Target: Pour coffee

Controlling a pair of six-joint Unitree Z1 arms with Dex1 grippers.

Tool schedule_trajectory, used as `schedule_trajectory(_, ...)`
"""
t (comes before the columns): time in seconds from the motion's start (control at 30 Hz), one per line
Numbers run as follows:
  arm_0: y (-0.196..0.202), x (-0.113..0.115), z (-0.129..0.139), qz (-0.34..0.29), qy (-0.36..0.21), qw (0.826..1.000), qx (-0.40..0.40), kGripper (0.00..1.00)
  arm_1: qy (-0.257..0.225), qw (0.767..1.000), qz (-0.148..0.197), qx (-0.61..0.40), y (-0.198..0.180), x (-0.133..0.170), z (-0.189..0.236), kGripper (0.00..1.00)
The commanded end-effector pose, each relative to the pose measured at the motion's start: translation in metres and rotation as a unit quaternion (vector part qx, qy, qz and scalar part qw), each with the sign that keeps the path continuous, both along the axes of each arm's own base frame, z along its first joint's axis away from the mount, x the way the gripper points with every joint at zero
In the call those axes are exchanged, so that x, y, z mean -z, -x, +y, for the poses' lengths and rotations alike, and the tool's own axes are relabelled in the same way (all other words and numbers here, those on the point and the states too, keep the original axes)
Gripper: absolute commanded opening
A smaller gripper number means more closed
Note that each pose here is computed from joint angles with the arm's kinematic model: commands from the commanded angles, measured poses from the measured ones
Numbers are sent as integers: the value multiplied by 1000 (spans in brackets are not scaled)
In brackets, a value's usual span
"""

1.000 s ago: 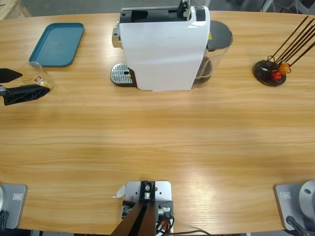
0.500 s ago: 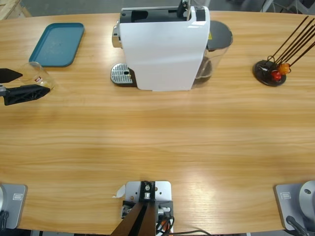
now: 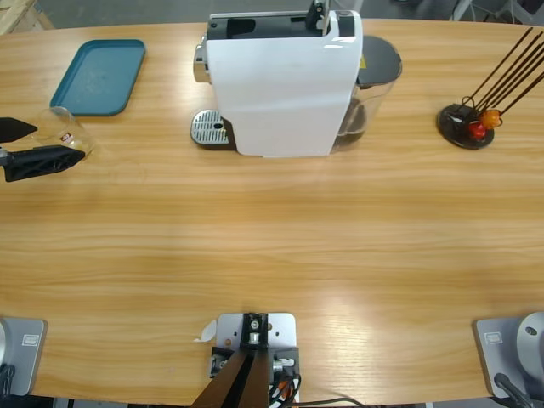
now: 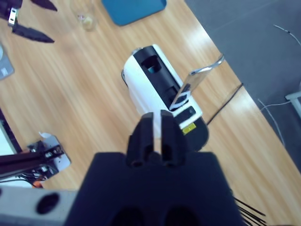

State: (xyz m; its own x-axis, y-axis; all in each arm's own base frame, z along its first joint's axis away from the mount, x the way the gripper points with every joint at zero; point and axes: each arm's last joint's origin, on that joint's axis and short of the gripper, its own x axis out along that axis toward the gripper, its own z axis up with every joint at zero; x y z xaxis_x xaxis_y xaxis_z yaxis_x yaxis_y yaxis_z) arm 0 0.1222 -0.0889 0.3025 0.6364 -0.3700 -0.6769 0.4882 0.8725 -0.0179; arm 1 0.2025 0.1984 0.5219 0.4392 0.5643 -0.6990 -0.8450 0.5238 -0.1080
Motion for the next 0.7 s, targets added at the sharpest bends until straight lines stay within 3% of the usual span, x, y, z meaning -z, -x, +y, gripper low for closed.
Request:
schedule_trajectory(0.03, 9, 8, 6, 1, 3, 1000, 0, 973, -32, 997, -1, 70, -4, 7, -9, 0)
schedule_trajectory(0.1, 10, 8, 6, 1, 4, 1000, 0, 970, -12, 997, -33, 75, 2, 9, -10, 0)
schedule_trajectory(0.2, 10, 8, 7, -1, 5, 1000, 0, 968, -19, 994, -5, 108, 5, 14, -14, 0)
schedule_trajectory(0.33, 10, 8, 7, -1, 5, 1000, 0, 968, 27, 990, 11, 135, -4, 41, -10, 0)
schedule_trajectory(0.53, 12, 8, 8, -4, 7, 1000, 0, 968, 54, 973, -60, 217, -23, 63, 0, 0)
schedule_trajectory(0.7, 13, 7, 9, -7, 9, 1000, 0, 968, 54, 968, -87, 229, -37, 60, 17, 0)
